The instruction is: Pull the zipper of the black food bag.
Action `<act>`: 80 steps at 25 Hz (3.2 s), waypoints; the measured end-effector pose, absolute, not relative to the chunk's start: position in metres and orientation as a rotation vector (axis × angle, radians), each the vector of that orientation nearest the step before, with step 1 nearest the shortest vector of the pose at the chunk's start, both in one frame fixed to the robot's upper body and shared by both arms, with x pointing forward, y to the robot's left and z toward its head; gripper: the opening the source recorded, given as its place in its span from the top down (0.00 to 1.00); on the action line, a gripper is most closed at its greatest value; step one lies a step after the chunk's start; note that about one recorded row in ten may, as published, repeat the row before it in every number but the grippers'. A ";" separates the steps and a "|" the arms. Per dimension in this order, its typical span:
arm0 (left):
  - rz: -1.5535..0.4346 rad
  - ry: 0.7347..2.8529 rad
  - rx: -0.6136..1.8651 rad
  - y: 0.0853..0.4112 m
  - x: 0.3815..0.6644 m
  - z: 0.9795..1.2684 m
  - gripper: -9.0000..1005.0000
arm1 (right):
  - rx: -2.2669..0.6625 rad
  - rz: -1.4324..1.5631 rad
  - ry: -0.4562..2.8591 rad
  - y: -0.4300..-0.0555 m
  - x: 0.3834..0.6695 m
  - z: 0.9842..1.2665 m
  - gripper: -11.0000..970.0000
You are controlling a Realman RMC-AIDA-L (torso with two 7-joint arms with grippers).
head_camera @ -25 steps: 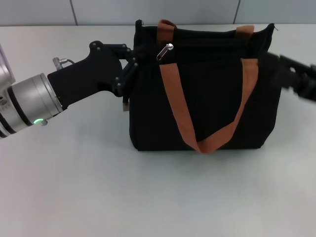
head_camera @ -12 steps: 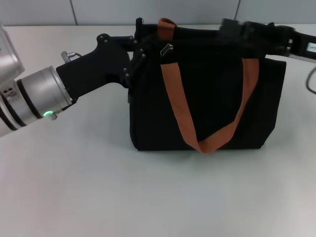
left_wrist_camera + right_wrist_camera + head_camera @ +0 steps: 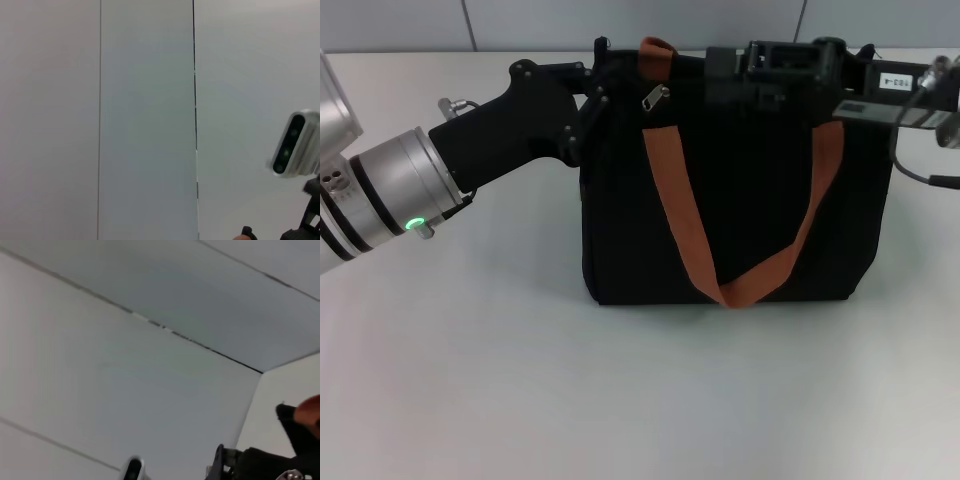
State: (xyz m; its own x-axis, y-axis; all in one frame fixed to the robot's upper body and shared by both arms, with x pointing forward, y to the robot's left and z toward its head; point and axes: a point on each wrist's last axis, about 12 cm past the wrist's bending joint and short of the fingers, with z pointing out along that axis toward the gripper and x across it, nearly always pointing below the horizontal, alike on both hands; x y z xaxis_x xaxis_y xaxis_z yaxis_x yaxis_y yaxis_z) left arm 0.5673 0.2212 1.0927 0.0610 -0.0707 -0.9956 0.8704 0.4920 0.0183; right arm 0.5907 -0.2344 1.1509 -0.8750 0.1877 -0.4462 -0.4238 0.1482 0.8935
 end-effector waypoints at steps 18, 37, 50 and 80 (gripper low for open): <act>-0.841 1.327 0.779 0.223 0.563 1.089 0.96 | -0.018 1.828 2.095 -0.218 0.594 1.138 0.56; -0.849 1.327 0.784 0.222 0.560 1.086 0.96 | 0.070 1.802 2.131 -0.197 0.600 1.126 0.57; -0.867 1.319 0.787 0.220 0.559 1.087 0.96 | 0.076 1.781 2.117 -0.194 0.600 1.123 0.58; -0.889 1.310 0.790 0.218 0.558 1.088 0.96 | -0.049 1.692 2.125 -0.181 0.607 1.125 0.86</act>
State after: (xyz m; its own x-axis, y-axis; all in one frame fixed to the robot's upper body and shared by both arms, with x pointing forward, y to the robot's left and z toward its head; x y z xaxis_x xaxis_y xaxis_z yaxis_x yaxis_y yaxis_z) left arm 0.5577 0.2184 1.0882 0.0414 -0.0968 -0.9944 0.8886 0.4585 -0.0077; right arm 0.6070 -0.1815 1.1251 -0.9106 0.2299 -0.3435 -0.2834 0.2578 0.9237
